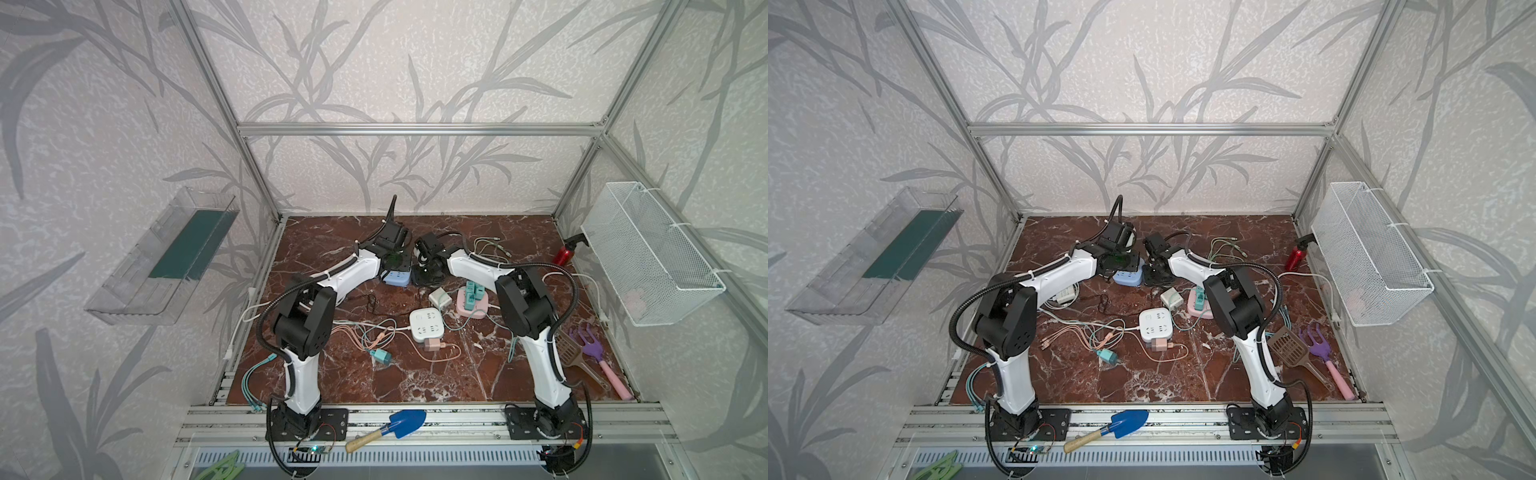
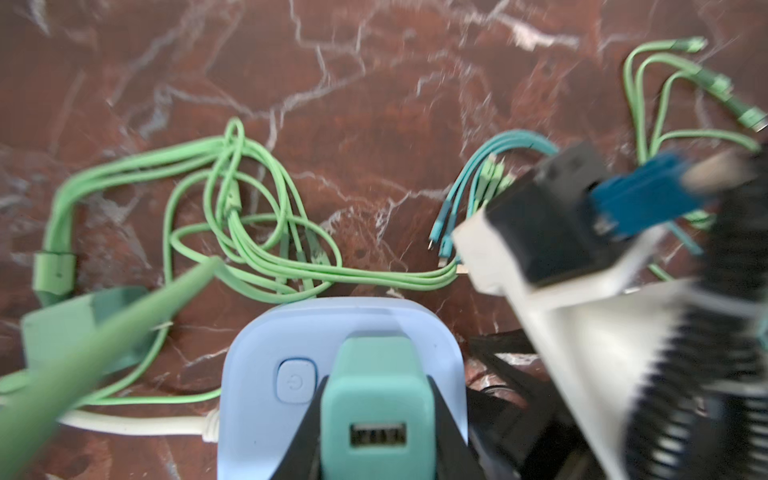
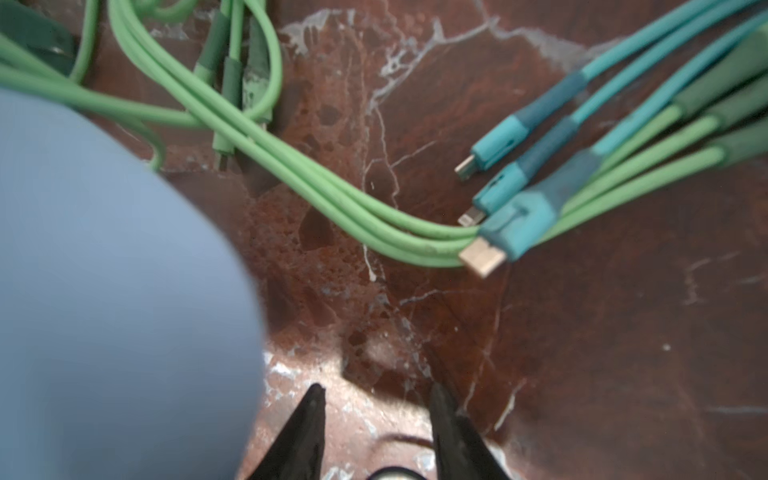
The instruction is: Pull the plug off the socket
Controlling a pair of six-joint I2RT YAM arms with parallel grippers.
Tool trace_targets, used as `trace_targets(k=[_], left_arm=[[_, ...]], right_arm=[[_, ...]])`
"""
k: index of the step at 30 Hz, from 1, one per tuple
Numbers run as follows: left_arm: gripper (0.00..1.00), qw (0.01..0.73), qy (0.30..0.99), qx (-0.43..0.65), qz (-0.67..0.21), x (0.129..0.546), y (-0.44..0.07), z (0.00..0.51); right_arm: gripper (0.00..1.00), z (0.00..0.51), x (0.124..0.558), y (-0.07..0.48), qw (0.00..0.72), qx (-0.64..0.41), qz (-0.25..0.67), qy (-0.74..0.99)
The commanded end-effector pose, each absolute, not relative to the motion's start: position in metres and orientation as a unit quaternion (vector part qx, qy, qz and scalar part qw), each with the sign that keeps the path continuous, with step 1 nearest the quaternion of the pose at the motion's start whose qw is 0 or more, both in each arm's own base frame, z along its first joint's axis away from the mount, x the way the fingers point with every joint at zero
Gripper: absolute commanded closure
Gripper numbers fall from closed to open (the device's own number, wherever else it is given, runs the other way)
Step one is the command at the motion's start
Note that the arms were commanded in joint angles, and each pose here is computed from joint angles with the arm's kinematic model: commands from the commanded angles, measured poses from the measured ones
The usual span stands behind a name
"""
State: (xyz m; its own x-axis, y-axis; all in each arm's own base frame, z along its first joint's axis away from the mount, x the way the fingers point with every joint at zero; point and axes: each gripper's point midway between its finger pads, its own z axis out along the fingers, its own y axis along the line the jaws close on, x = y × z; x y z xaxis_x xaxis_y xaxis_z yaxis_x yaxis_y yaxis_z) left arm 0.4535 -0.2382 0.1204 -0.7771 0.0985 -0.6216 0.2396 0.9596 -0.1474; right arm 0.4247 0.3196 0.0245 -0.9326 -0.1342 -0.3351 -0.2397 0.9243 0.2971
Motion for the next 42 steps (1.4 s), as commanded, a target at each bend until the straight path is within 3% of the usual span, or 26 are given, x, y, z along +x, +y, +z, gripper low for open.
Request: trace_targets(k=[1, 7, 14, 29, 42], left_arm=[[1.0, 0.327, 0.935, 0.095, -0.102, 0.456, -0.239, 0.127], [1.0, 0.26, 0.961, 0.082, -0.055, 0.447, -0.222, 0.084], [1.0, 0.218, 0.971, 0.079, -0.062, 0.439, -0.225, 0.059], [1.0, 0.211, 0.968, 0.072, -0.116, 0.429, -0.238, 0.057], [1.0, 0.258, 0.949, 0.069, -0.167, 0.439, -0.253, 0.098]], right_arm=[[0.56, 0.001, 0.402, 0.309, 0.107, -0.093, 0.155, 0.978], [0.54, 0.034, 0.411, 0.313, 0.138, -0.066, 0.217, 0.964], [0.5, 0.068, 0.415, 0.317, 0.164, -0.067, 0.245, 0.953], [0.48, 0.048, 0.42, 0.343, 0.139, -0.05, 0.298, 0.943], [0.55, -0.012, 0.398, 0.316, 0.076, -0.084, 0.165, 0.98]])
